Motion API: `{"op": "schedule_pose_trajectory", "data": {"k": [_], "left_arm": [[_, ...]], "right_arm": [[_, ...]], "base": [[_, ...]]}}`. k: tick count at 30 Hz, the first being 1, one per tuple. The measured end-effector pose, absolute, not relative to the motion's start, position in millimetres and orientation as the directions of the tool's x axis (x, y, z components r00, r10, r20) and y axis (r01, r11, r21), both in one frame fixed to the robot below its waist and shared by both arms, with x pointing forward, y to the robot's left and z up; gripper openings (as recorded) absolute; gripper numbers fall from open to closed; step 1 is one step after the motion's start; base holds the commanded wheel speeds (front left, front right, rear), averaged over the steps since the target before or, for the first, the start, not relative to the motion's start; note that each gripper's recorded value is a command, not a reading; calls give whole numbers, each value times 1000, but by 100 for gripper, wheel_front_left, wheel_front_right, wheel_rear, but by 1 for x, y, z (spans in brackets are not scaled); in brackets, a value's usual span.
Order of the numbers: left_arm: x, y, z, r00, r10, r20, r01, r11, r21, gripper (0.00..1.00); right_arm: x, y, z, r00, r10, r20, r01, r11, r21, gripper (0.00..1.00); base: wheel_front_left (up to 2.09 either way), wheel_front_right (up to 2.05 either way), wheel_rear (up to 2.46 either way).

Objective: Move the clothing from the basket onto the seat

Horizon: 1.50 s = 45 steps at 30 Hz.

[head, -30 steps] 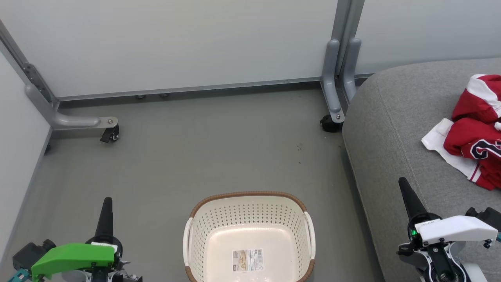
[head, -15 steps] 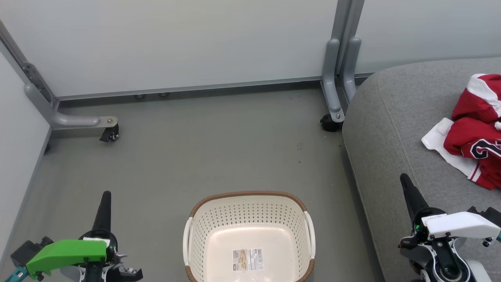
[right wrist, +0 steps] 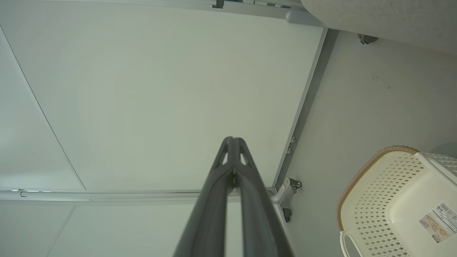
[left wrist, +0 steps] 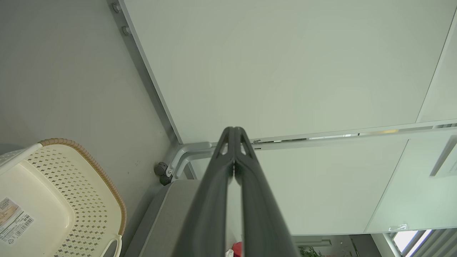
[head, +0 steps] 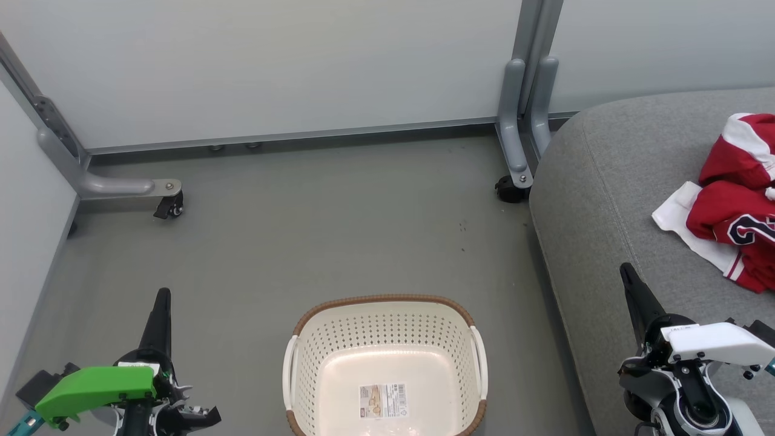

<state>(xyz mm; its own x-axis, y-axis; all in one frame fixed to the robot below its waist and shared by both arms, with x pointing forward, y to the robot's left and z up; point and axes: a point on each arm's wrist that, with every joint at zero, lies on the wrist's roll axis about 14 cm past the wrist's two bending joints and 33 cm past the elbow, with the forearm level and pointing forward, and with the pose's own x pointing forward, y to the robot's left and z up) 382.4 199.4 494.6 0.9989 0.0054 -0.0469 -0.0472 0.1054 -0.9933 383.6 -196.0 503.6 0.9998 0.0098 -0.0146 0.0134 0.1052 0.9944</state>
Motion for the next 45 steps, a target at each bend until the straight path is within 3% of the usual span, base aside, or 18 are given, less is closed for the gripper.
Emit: {"op": "schedule_pose_trajectory", "data": {"k": [16,45], "left_arm": [[387,200,503,1000,0,-15,-15,-3,-1000,0],[387,200,503,1000,0,-13,-13,-3,-1000,0]], "right_arm": [[388,-200,505,1000,-3,-9,9,-2,1000,0],[388,-201,505,1000,-4,-7,7,-3,1000,0]], "base": [[0,0,0],[0,0,0]]}}
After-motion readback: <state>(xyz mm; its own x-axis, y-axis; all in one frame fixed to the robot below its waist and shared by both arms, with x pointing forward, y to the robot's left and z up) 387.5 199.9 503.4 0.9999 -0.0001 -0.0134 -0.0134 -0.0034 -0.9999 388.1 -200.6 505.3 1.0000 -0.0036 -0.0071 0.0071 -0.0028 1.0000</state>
